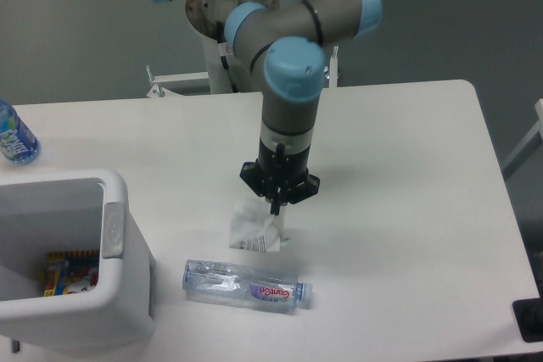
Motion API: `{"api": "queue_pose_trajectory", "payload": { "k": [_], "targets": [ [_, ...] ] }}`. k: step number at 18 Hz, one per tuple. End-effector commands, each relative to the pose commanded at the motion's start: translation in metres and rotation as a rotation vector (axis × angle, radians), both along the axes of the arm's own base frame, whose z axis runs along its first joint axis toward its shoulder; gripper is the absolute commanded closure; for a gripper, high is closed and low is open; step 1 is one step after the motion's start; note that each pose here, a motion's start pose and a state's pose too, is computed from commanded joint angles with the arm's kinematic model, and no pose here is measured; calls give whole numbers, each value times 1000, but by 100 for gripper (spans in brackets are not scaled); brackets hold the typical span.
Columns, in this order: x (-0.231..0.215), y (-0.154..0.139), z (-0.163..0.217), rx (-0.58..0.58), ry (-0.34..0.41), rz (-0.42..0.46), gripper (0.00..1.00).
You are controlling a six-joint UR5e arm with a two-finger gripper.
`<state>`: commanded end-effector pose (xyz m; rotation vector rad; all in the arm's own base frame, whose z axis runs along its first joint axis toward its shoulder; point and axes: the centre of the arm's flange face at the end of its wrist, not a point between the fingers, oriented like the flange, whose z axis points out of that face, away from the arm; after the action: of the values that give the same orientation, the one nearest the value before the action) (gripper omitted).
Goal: Place the trash in the trash can
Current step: 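Lift the tissue and carry it over the white trash bin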
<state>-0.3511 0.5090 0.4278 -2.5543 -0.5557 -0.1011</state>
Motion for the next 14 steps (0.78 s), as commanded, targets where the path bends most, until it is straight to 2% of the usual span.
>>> {"api": "queue_pose_trajectory", "payload": {
  "k": [2,6,9,12,14],
  "targets": [
    [-1,10,38,69,-25,94,100],
    [12,37,106,212,-129,239,100],
    [63,67,144,263,-151,210,100],
    [126,93,142,251,-199,148,100],
    [152,104,136,238,-220,120,100]
  ]
}}
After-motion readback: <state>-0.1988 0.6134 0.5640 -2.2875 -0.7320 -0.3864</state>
